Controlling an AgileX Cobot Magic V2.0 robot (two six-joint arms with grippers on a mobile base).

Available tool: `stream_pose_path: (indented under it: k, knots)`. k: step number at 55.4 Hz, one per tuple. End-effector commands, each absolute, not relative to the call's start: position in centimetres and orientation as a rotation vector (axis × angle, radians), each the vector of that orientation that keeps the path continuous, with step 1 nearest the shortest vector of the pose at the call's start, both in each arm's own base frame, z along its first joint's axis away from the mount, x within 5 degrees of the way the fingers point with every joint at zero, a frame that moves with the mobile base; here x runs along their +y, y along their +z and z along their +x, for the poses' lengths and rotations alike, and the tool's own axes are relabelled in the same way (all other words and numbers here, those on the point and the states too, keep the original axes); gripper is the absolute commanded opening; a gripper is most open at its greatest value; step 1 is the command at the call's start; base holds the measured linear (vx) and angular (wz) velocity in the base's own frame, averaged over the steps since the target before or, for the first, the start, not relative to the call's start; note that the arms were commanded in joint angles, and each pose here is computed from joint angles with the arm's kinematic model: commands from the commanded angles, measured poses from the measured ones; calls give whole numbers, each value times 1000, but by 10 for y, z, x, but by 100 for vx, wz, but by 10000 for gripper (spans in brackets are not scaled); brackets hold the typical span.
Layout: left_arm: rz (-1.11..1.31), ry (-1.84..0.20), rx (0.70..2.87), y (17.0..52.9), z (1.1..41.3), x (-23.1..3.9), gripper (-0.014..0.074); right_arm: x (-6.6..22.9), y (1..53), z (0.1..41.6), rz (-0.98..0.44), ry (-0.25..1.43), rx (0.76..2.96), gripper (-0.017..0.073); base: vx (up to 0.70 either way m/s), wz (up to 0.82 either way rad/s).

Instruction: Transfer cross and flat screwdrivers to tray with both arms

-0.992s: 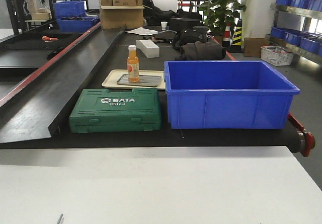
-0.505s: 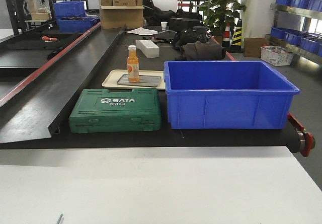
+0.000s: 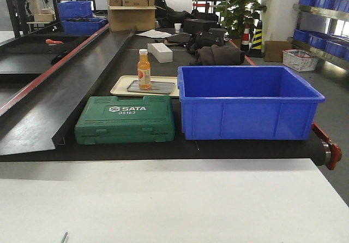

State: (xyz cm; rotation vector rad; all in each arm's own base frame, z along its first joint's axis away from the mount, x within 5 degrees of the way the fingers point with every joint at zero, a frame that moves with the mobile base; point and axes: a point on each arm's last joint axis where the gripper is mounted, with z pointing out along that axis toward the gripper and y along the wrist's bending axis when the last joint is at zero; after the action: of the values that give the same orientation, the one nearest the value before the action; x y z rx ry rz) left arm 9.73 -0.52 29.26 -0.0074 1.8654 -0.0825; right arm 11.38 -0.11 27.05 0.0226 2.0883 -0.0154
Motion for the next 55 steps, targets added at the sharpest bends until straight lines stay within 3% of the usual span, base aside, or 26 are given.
stream_pose_path:
  k: [1, 13, 20, 29, 40, 55]
  knots:
    - [-21, -96, 1846, 301, 109, -6, 115, -1, 280, 125, 5, -30, 2053, 60, 0, 0]
    - [-26, -93, 1924, 290, 131, -6, 385, -1, 263, 143, 4, -32, 2181, 266, 0, 0]
    - [-27, -91, 1984, 283, 140, -7, 478, -1, 254, 151, 2, -34, 2241, 400, 0, 0]
    - [-28, -89, 2119, 266, 152, -8, 505, 2, 242, 159, 86, 34, 2358, 491, 0, 0]
    - [-39, -127, 2317, 259, 181, -12, 505, 2, 232, 185, 63, 8, 2597, 493, 0, 0]
    - [39, -193, 2429, 252, 240, -23, 504, 4, 205, 230, -9, 1, 2708, 493, 0, 0]
